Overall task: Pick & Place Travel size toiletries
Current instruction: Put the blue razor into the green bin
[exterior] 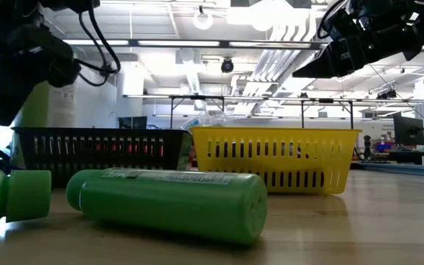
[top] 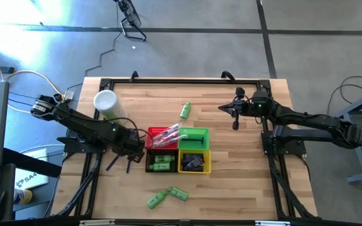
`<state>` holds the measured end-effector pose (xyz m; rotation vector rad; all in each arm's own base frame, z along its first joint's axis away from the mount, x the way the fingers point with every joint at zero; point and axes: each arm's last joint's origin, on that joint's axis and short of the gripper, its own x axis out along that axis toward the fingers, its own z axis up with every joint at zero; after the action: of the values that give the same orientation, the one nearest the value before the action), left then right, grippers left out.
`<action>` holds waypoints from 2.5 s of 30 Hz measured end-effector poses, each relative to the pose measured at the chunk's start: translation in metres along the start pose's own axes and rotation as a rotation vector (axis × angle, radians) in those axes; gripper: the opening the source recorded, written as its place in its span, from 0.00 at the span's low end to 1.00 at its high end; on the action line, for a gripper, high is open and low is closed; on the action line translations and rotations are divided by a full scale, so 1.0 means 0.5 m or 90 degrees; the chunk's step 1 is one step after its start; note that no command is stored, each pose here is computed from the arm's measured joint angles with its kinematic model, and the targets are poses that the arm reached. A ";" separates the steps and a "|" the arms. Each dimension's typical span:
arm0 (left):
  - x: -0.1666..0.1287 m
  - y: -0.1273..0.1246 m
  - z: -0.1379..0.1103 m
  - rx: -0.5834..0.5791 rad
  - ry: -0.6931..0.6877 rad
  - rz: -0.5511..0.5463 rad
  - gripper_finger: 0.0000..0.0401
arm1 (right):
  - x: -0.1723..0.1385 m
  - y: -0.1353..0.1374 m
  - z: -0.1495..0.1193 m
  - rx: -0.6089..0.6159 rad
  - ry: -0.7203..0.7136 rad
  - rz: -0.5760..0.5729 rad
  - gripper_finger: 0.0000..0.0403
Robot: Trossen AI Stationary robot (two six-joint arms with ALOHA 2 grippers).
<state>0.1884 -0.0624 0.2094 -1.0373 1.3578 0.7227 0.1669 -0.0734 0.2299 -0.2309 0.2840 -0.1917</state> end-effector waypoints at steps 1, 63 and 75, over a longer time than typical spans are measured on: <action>0.000 -0.001 -0.004 -0.009 0.010 -0.002 0.52 | 0.000 0.000 0.000 0.000 0.000 0.000 0.01; 0.146 -0.051 -0.070 -0.118 -0.015 0.057 0.46 | 0.000 0.000 0.000 0.000 0.000 0.000 0.01; 0.147 -0.052 -0.070 -0.116 -0.012 0.053 0.25 | 0.000 0.000 0.000 0.000 0.000 0.000 0.01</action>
<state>0.2056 -0.1157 0.1447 -1.1185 1.3433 0.9307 0.1668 -0.0734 0.2298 -0.2308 0.2845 -0.1922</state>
